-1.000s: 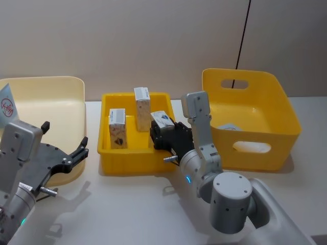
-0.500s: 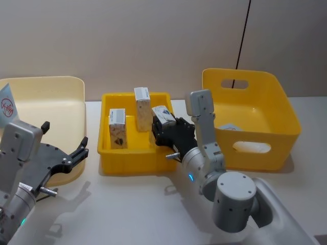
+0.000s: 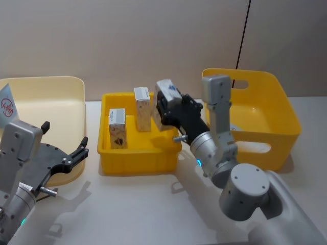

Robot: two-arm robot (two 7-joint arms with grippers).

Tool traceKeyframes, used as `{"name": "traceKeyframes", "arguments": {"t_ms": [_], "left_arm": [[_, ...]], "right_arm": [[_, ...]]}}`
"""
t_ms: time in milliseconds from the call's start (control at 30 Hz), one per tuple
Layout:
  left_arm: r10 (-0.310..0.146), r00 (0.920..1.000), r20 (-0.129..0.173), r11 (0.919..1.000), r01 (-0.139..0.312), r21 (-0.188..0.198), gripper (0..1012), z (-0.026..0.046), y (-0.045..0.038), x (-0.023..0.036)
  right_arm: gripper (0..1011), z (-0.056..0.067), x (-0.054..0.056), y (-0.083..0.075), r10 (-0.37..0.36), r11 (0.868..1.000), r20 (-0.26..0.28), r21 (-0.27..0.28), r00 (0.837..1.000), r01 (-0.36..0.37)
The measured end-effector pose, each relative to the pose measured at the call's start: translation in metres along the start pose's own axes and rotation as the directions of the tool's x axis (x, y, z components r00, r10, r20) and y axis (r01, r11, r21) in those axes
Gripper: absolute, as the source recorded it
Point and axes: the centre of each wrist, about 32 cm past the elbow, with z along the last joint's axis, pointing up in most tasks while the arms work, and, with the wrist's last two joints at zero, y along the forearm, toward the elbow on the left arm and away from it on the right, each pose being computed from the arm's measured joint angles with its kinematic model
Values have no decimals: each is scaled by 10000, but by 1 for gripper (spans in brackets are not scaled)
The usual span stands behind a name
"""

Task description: Bimanual collaborative sorting of washing and personal care products

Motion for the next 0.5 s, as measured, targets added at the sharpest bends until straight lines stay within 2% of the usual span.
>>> {"name": "traceKeyframes", "arguments": {"t_ms": [167, 200, 400, 500], "left_arm": [[0, 10000, 0, 10000, 0, 0, 1003, 0, 0, 0], [0, 10000, 0, 10000, 0, 0, 1003, 0, 0, 0], [0, 10000, 0, 10000, 0, 0, 1003, 0, 0, 0], [0, 10000, 0, 10000, 0, 1, 1004, 0, 0, 0]], "right_arm": [[410, 83, 81, 30, 76, 9964, -69, 844, 9999, -70], [410, 83, 81, 30, 76, 9964, -69, 844, 9999, -70], [410, 213, 234, 54, -145, 9813, -78, 1917, 9999, 157], [410, 255, 292, 51, -306, 9746, -60, 2219, 9995, 311]]}}
